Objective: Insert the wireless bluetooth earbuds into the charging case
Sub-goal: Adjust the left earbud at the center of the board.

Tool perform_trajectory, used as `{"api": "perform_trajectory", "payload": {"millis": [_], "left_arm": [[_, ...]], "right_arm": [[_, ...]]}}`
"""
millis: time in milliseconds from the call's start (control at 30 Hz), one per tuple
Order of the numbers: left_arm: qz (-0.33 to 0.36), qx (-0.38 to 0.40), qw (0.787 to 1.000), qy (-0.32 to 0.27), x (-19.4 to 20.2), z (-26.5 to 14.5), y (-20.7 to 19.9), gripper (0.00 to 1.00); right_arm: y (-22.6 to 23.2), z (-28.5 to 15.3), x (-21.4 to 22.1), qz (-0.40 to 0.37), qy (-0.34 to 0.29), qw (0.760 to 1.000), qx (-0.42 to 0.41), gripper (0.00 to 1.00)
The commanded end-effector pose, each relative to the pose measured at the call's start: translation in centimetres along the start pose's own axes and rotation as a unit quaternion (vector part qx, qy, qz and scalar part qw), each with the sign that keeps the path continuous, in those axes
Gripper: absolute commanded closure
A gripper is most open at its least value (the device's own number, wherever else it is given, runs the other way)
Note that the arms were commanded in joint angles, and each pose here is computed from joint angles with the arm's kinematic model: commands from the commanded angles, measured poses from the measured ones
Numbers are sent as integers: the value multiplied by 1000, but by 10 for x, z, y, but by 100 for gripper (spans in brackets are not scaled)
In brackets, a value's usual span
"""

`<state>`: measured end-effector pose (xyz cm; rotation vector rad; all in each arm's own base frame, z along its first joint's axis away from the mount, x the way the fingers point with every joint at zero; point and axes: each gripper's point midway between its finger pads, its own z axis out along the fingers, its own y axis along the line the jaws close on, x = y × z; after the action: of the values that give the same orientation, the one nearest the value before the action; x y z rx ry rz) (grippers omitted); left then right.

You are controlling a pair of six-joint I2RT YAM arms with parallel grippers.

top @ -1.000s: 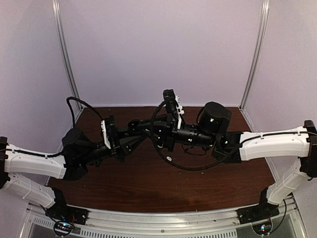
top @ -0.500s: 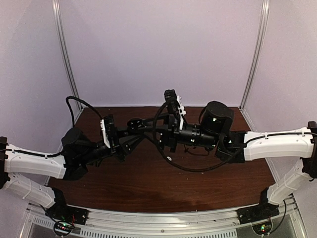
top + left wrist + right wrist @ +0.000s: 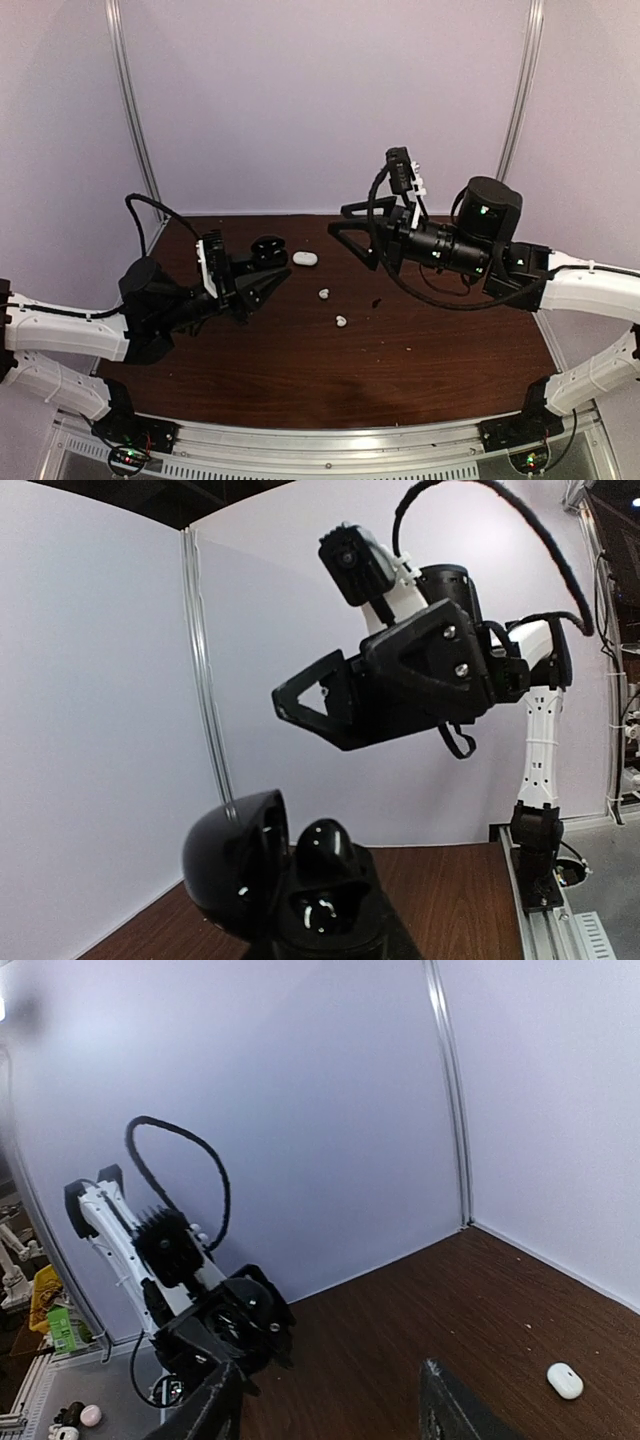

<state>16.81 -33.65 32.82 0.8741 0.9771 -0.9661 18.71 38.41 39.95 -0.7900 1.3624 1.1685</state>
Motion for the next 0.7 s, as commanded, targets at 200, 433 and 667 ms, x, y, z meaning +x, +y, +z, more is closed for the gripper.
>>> {"api": "perform_trajectory", "payload": {"millis": [200, 433, 667], "left_arm": [[1, -24, 1000, -8, -5, -10, 6, 99], [0, -26, 1000, -1, 0, -10, 7, 100], [0, -18, 1000, 3, 1, -7, 5, 100]], "right_arm": [[-164, -77, 145, 127, 224, 926, 278, 44], [-203, -91, 215, 106, 318, 890, 309, 45], [-242, -91, 257, 18, 436, 848, 302, 40]]}}
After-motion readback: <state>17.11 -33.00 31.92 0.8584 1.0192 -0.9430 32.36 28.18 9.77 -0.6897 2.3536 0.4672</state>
